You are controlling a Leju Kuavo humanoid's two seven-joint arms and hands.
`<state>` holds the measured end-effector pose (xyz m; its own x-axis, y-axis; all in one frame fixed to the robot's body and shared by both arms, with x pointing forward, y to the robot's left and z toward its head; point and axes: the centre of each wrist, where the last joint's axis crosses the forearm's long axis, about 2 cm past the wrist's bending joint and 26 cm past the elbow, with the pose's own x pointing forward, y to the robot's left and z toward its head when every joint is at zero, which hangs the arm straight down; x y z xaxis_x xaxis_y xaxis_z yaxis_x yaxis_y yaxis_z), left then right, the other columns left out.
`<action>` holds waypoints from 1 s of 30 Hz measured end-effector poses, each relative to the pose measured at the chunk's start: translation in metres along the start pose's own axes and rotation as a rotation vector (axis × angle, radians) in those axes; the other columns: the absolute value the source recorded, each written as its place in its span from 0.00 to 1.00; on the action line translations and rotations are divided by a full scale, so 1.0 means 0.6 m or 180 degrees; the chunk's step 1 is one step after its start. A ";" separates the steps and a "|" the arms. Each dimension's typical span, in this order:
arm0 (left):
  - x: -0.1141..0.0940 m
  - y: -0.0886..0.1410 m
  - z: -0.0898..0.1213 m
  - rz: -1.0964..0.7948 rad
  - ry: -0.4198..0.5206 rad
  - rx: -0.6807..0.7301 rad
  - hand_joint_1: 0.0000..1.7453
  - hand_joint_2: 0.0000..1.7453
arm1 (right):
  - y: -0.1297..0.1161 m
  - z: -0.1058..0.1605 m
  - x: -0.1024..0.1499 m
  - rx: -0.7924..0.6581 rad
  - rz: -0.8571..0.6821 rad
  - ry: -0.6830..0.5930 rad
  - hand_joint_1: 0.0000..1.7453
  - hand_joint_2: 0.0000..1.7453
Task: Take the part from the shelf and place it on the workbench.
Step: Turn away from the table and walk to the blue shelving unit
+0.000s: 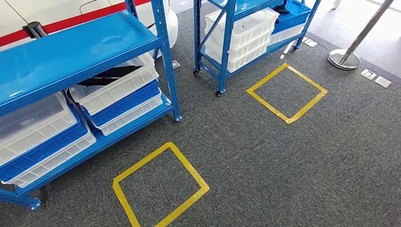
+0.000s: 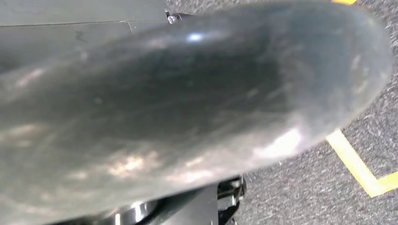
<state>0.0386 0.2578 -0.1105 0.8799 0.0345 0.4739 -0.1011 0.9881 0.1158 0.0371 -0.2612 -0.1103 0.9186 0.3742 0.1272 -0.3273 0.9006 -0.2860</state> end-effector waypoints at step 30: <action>0.002 -0.004 0.000 0.0010 -0.0017 -0.0019 0.00 0.00 | 0.001 0.000 -0.002 0.0001 0.0042 0.0000 0.00 0.00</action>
<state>0.0399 0.2555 -0.1103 0.8771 0.0368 0.4789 -0.1011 0.9889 0.1092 0.0356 -0.2614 -0.1105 0.9141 0.3862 0.1234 -0.3396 0.8956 -0.2872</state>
